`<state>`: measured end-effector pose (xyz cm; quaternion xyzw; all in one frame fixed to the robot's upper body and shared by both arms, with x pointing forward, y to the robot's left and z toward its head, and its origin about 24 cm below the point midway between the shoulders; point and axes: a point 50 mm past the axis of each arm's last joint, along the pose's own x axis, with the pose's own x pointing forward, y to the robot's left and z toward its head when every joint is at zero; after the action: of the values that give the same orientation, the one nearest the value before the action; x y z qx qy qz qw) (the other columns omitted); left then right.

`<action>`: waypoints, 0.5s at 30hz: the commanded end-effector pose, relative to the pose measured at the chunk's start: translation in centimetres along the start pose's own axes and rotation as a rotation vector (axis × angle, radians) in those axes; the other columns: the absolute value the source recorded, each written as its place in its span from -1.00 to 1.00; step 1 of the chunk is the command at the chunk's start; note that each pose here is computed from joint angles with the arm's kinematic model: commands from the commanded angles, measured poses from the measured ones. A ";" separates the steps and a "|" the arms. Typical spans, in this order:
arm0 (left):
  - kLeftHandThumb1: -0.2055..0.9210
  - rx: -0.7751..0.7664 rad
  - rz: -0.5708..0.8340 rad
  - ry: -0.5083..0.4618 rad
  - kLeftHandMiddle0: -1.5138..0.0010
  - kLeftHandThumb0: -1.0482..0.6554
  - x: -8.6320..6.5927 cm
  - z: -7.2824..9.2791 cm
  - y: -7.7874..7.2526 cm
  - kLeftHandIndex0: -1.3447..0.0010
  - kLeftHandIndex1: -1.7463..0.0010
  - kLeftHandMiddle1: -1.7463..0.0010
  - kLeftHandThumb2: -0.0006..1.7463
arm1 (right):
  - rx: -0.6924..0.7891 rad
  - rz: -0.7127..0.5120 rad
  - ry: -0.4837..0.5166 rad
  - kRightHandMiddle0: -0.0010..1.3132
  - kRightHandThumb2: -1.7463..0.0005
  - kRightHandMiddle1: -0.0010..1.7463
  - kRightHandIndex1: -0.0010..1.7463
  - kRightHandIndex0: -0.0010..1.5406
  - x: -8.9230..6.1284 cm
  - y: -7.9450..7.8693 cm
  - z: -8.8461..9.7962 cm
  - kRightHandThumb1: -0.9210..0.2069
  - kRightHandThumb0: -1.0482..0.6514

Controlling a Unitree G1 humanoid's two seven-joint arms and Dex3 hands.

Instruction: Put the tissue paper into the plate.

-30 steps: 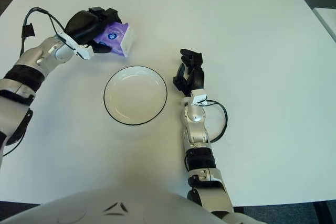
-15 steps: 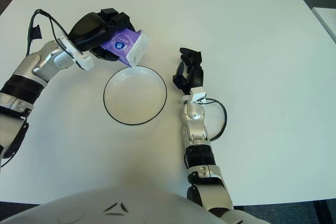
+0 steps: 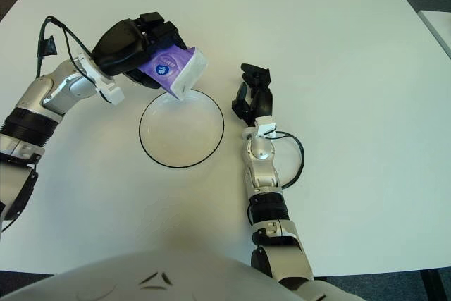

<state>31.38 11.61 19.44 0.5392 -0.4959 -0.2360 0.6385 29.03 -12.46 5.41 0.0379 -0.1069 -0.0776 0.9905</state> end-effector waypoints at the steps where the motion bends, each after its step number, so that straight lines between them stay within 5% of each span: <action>1: -0.10 -0.015 0.001 -0.053 -0.60 -0.34 0.1 1.1 0.0 0.07 -1.00 -1.00 0.53 | -0.032 -0.031 0.208 -0.88 -0.02 0.35 -0.01 -0.48 -2.4 -1.1 -3.9 -1.00 -0.43; 15: -0.08 -0.084 -0.069 -0.110 -0.61 -0.33 -0.6 3.0 -1.0 0.09 -1.00 -1.00 0.51 | -0.034 -0.034 0.205 -0.86 -0.01 0.35 -0.01 -0.47 -2.2 -1.1 -3.9 -1.00 -0.44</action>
<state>29.00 10.17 18.06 0.5141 -0.5033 -0.3018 0.6256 29.17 -12.41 5.42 0.0378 -0.1063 -0.0773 0.9906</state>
